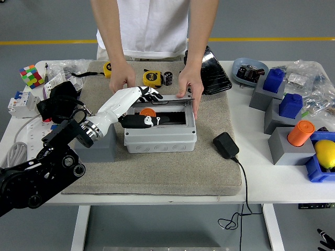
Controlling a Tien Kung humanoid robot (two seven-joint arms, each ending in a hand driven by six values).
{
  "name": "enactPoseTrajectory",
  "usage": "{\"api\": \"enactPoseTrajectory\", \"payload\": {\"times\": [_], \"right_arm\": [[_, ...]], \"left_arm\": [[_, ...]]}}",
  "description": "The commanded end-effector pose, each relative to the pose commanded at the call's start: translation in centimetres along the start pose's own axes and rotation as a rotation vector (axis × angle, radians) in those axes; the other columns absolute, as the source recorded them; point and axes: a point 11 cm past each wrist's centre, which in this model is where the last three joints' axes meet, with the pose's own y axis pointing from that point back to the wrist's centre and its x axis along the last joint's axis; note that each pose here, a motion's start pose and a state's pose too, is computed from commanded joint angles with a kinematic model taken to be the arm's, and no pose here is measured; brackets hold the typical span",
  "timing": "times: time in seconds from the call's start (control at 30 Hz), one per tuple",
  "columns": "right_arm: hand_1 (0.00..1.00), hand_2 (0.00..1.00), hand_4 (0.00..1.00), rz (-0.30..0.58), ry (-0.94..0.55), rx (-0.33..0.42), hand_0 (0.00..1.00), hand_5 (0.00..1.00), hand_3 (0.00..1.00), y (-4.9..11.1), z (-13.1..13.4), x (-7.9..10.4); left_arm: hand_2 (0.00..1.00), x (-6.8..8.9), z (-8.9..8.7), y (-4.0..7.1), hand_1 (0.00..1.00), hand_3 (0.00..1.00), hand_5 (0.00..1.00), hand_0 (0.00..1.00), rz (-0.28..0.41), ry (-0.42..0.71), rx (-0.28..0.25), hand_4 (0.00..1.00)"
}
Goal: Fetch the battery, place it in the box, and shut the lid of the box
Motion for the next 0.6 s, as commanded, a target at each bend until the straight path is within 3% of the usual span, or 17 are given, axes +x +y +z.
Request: {"api": "enactPoseTrajectory", "payload": {"times": [0.27, 0.5, 0.6], "right_arm": [[0.66, 0.653, 0.946, 0.0, 0.0, 0.0, 0.659, 0.44, 0.542, 0.0, 0.0, 0.0], [0.662, 0.653, 0.946, -0.001, 0.001, 0.0, 0.659, 0.442, 0.542, 0.0, 0.0, 0.0], [0.661, 0.653, 0.946, -0.001, 0.003, -0.001, 0.659, 0.441, 0.542, 0.0, 0.0, -0.1]], "left_arm": [[0.553, -0.5, 0.2, 0.3, 0.53, 0.661, 0.745, 0.442, -0.004, 0.023, -0.002, 0.998], [0.555, 1.7, 1.5, -0.1, 0.533, 0.661, 0.74, 0.445, 0.067, 0.049, -0.044, 0.998], [0.575, 3.3, 1.9, -0.2, 0.56, 0.67, 0.73, 0.48, 0.129, 0.069, -0.069, 0.998]]}}
